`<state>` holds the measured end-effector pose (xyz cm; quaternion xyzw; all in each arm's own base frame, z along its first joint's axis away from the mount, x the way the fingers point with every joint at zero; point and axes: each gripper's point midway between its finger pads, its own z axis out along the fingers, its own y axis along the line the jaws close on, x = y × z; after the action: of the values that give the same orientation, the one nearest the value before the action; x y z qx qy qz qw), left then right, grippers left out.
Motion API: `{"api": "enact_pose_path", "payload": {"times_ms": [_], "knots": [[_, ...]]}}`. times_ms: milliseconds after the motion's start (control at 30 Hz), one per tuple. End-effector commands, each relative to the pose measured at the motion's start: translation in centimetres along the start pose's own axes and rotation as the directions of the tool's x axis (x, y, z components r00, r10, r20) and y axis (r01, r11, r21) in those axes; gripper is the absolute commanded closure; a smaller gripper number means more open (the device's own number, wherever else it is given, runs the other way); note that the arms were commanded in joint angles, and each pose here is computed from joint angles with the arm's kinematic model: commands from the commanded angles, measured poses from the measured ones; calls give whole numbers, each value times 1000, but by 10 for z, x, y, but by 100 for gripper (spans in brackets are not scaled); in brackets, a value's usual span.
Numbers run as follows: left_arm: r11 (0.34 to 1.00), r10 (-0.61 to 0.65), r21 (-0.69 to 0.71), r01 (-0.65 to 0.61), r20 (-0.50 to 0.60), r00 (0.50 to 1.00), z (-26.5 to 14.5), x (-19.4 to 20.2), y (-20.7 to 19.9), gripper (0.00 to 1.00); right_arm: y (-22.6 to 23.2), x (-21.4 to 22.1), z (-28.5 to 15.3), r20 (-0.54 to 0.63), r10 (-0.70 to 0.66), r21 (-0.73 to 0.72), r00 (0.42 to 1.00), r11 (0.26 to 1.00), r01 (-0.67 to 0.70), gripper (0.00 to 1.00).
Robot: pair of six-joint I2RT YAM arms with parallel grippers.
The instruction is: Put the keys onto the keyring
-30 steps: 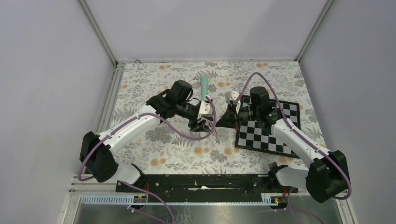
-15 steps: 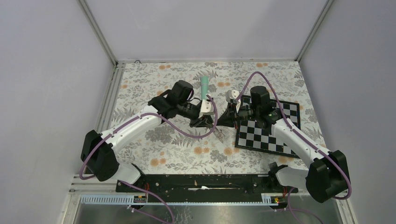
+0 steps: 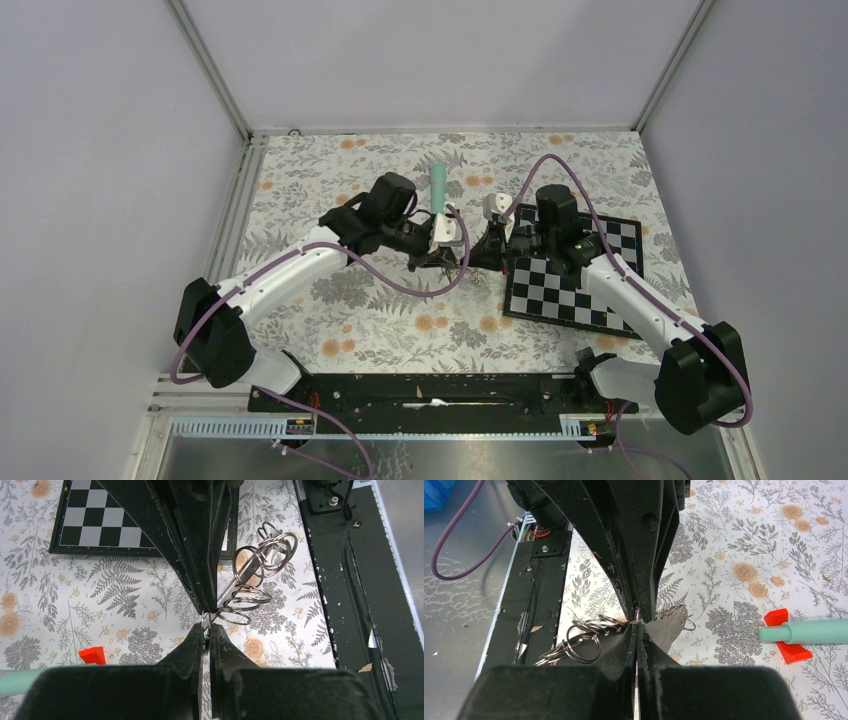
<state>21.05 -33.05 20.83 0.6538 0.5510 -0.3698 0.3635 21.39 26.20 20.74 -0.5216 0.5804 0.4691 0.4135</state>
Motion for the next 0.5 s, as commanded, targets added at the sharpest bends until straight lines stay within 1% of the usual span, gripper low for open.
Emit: {"api": "enact_pose_path", "payload": {"times_ms": [0,33,67,200,300,467], "knots": [[995,76,-69,-78,-38,996,-5,-11,16,94,-3,-4,0,14,-62,10,998,998,62,100],[994,80,-69,-84,-51,995,-5,-11,17,90,-3,-3,0,12,-62,9,998,998,62,100],[994,84,-69,-89,-64,994,-5,-11,18,89,-2,0,1,9,-61,7,998,998,61,100],[990,98,-91,-105,-84,992,-5,-12,24,88,0,6,3,-2,-67,-2,998,998,67,100],[989,105,-99,-114,-90,990,-6,-12,26,85,0,7,3,-4,-67,-1,998,998,67,100],[988,105,-102,-115,-96,990,-6,-11,27,75,1,6,3,-2,-66,-1,998,998,66,100]]}}
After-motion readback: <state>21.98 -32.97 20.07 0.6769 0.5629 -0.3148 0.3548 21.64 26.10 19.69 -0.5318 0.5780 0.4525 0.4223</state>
